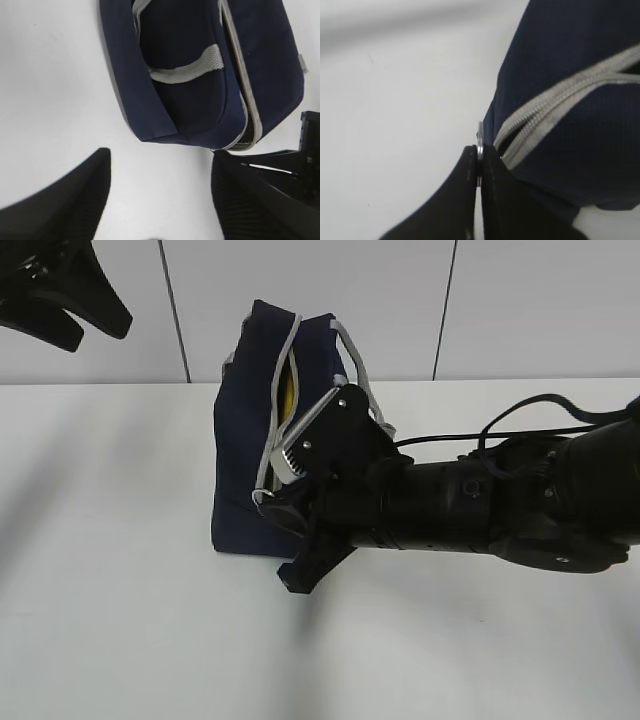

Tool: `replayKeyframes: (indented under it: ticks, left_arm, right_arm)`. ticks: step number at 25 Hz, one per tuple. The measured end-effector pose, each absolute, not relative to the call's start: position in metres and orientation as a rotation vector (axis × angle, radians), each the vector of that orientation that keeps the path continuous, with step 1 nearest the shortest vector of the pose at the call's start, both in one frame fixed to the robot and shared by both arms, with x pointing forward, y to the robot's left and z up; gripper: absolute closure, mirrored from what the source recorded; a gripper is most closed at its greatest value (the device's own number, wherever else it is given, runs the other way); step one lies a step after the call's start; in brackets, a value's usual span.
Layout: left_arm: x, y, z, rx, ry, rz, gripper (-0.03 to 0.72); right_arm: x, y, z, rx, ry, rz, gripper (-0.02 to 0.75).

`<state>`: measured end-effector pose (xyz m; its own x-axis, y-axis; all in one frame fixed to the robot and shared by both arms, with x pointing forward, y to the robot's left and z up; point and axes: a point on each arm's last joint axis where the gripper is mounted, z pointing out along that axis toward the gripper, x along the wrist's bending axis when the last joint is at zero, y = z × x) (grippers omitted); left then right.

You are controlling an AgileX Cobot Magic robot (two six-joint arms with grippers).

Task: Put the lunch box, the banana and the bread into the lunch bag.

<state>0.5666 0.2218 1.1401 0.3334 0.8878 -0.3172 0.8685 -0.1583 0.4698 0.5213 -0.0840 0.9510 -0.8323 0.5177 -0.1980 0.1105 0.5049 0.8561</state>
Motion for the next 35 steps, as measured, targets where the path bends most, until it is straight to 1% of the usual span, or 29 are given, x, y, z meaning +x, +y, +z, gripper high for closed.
replayKeyframes:
  ticks: [11,22,35]
  left_arm:
    - [0.567,0.222,1.14,2.023,1.535,0.043,0.246]
    - [0.567,0.222,1.14,2.027,1.526,0.05,0.246]
    - [0.567,0.221,1.141,2.031,1.507,0.054,0.246]
  right_arm:
    - [0.519,-0.08,0.972,0.442,2.367,1.296,0.754]
    - [0.537,-0.075,0.996,0.41,2.325,1.224,0.754]
    - [0.549,-0.071,1.017,0.415,2.251,1.26,0.754]
